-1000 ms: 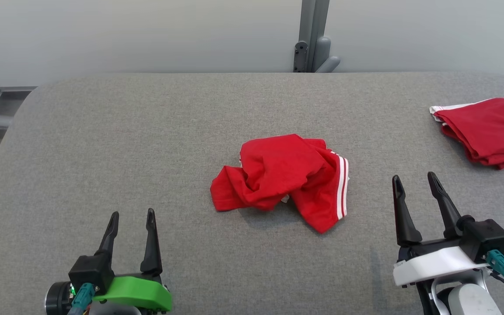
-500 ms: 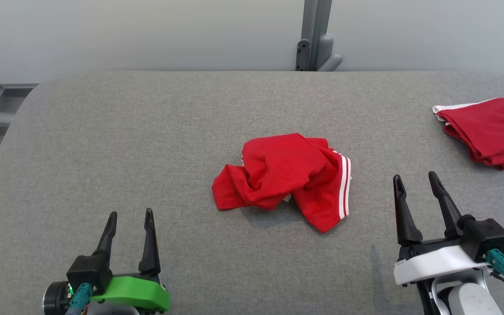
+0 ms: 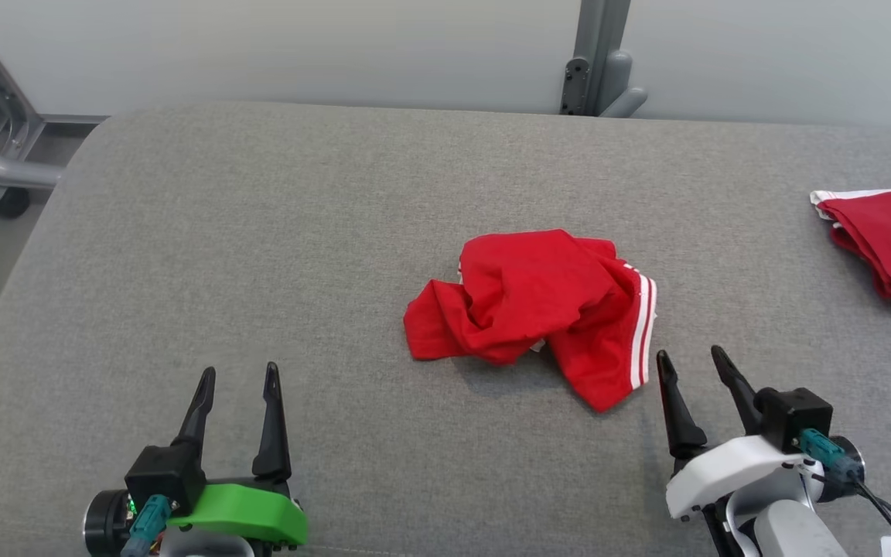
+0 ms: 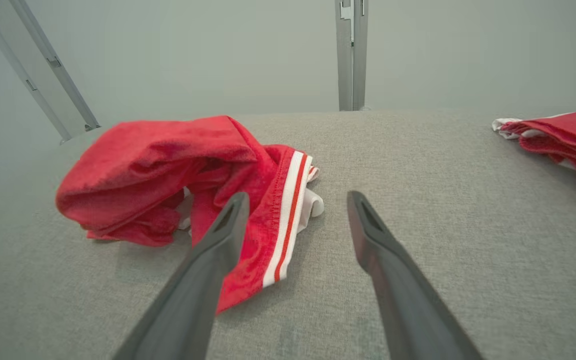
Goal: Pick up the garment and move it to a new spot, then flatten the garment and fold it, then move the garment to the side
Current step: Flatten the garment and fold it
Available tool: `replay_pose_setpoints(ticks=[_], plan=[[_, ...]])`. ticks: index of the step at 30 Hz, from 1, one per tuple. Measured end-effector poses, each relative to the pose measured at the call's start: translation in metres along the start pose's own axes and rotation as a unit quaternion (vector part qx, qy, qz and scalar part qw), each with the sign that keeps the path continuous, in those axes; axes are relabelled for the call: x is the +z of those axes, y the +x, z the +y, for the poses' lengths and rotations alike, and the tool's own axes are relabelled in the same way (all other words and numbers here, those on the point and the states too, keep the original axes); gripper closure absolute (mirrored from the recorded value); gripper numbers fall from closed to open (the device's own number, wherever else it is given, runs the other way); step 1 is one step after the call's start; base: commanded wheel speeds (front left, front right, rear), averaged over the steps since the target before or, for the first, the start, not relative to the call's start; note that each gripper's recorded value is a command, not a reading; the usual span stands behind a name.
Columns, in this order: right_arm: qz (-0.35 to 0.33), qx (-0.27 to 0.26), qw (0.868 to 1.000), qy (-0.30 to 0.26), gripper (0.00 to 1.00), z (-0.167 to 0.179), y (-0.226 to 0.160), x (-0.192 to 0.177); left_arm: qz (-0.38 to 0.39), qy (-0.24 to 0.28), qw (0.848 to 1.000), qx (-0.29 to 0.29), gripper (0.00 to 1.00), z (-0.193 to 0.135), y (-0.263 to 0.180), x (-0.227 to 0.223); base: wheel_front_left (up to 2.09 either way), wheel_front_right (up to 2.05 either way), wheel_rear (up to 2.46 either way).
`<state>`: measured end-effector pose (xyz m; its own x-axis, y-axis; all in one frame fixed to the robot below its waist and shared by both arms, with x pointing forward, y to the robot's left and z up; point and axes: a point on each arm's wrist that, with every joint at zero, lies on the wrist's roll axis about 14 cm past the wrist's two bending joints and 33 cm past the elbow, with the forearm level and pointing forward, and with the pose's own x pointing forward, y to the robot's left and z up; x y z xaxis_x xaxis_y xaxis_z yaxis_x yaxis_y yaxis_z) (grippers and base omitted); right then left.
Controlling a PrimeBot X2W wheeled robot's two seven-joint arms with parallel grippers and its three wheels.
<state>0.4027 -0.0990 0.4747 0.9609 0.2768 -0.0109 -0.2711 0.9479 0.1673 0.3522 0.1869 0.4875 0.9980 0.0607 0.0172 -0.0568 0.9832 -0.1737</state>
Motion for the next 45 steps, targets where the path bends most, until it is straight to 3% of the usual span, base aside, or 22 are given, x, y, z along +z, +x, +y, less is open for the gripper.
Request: replay_pose_setpoints(ticks=[19, 20, 21, 22, 33, 45], plan=[[0.151, 0.035, 0.987, 0.045, 0.01, 0.03, 0.032, -0.09, 0.014, 0.002, 0.998, 0.062, 0.0, 0.035, -0.014, -0.007, 0.0, 0.0, 0.0], [0.15, 0.036, 0.987, 0.046, 0.6, 0.031, 0.034, -0.09, 0.015, 0.002, 0.998, 0.063, 0.0, 0.035, -0.014, -0.007, 0.0, 0.0, 0.0], [0.146, 0.035, 0.987, 0.048, 0.76, 0.031, 0.036, -0.088, 0.016, 0.002, 0.998, 0.064, 0.0, 0.035, -0.014, -0.008, 0.0, 0.0, 0.0], [0.14, 0.032, 0.988, 0.055, 1.0, 0.03, 0.039, -0.084, 0.016, 0.002, 0.998, 0.064, 0.0, 0.035, -0.013, -0.008, 0.0, 0.0, 0.0], [0.008, -0.022, 0.994, 0.106, 1.0, -0.006, 0.058, -0.007, 0.014, 0.002, 0.999, 0.044, 0.0, 0.023, -0.005, -0.008, 0.0, 0.0, 0.0], [-0.068, -0.084, 0.991, 0.078, 1.0, -0.055, 0.053, 0.04, 0.02, 0.0, 1.0, 0.022, 0.0, 0.009, 0.0, -0.012, 0.0, 0.0, 0.0]])
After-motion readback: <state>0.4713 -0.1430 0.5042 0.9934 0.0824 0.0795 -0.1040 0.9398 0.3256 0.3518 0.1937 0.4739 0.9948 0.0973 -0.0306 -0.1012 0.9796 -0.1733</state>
